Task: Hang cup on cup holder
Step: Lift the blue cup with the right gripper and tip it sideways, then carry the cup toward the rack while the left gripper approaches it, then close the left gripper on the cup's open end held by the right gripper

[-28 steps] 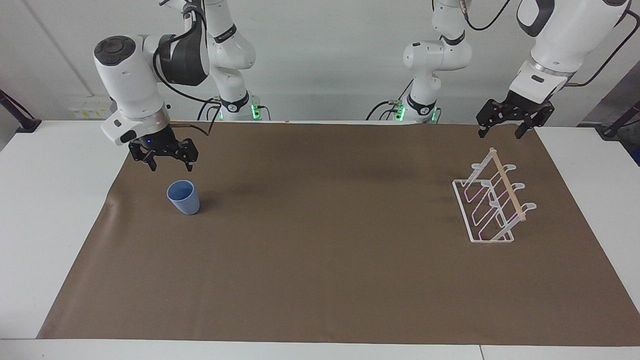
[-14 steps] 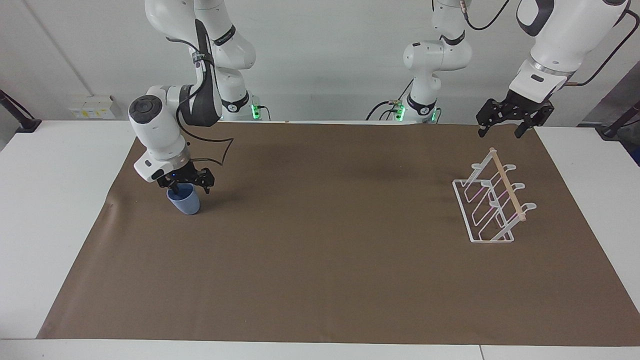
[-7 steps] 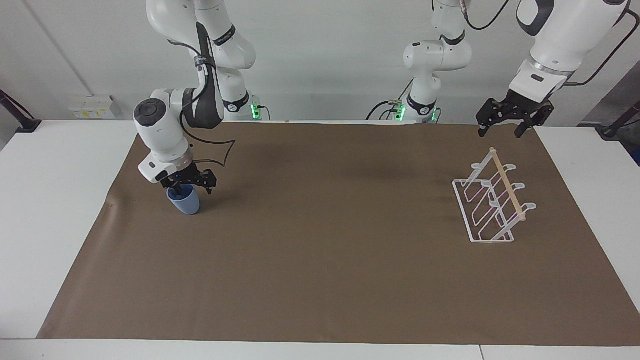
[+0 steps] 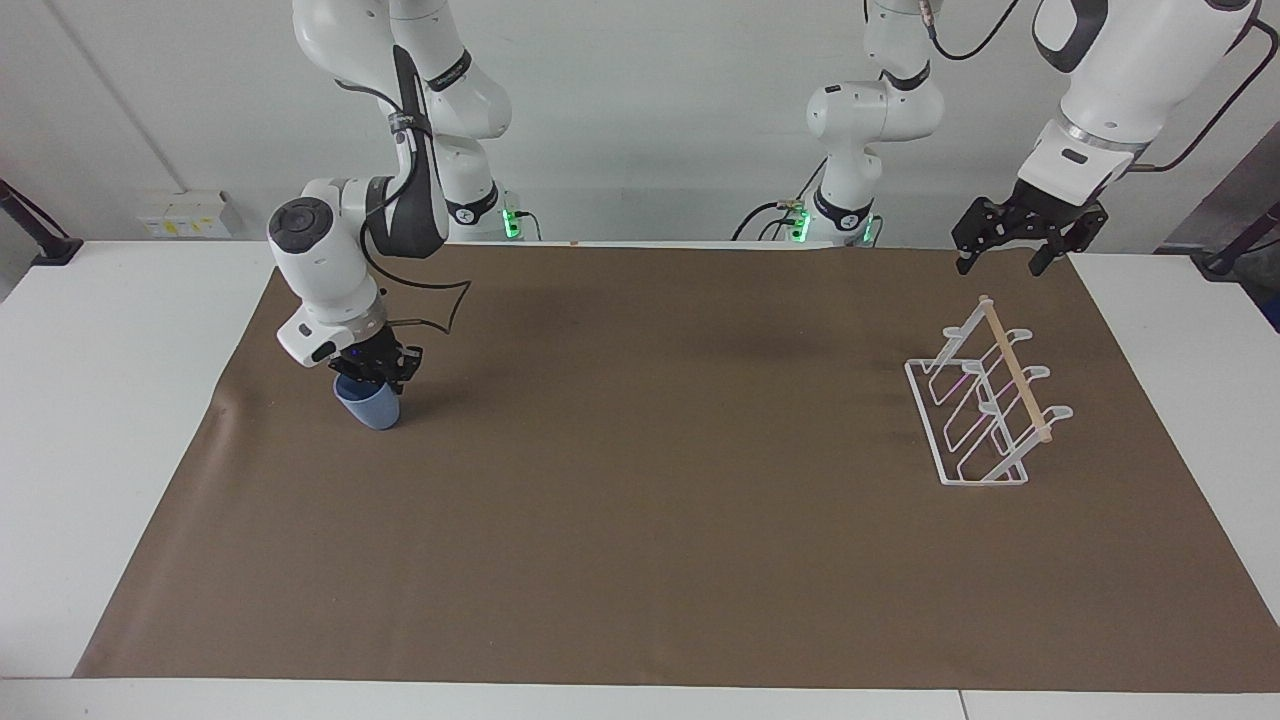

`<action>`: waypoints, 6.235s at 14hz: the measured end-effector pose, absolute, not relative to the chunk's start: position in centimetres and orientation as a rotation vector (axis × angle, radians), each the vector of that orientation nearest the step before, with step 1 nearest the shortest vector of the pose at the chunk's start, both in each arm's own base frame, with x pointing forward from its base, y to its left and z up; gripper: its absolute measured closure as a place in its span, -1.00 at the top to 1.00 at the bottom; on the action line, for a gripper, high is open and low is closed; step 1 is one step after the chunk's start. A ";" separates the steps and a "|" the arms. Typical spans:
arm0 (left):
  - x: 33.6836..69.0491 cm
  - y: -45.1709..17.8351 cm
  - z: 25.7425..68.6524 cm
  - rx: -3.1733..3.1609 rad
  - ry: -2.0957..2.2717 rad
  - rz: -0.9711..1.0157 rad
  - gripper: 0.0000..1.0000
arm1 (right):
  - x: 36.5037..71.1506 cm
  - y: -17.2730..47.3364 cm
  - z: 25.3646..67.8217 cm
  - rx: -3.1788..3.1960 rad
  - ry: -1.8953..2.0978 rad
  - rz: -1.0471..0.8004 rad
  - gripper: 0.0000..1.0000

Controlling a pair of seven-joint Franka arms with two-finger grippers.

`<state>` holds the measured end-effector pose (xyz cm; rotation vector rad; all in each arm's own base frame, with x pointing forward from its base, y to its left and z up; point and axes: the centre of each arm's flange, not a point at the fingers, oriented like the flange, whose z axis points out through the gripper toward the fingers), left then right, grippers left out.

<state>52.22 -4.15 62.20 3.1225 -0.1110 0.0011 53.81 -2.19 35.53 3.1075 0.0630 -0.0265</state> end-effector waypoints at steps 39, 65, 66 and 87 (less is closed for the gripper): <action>48.4 -4.8 60.3 2.483 0.980 -0.455 1.00 | 55.0 15.1 57.2 3.295 0.208 0.052 -0.90; 48.8 -14.8 58.5 1.803 1.386 -0.697 1.00 | 48.6 37.4 62.3 3.963 -0.213 0.648 -0.90; 48.7 -15.5 58.1 1.817 1.361 -0.681 1.00 | 48.4 37.8 62.5 3.986 -0.255 0.668 -0.90; 50.2 -14.5 57.6 1.828 1.072 -0.443 1.00 | 47.4 39.1 63.2 4.043 -0.485 0.693 -0.90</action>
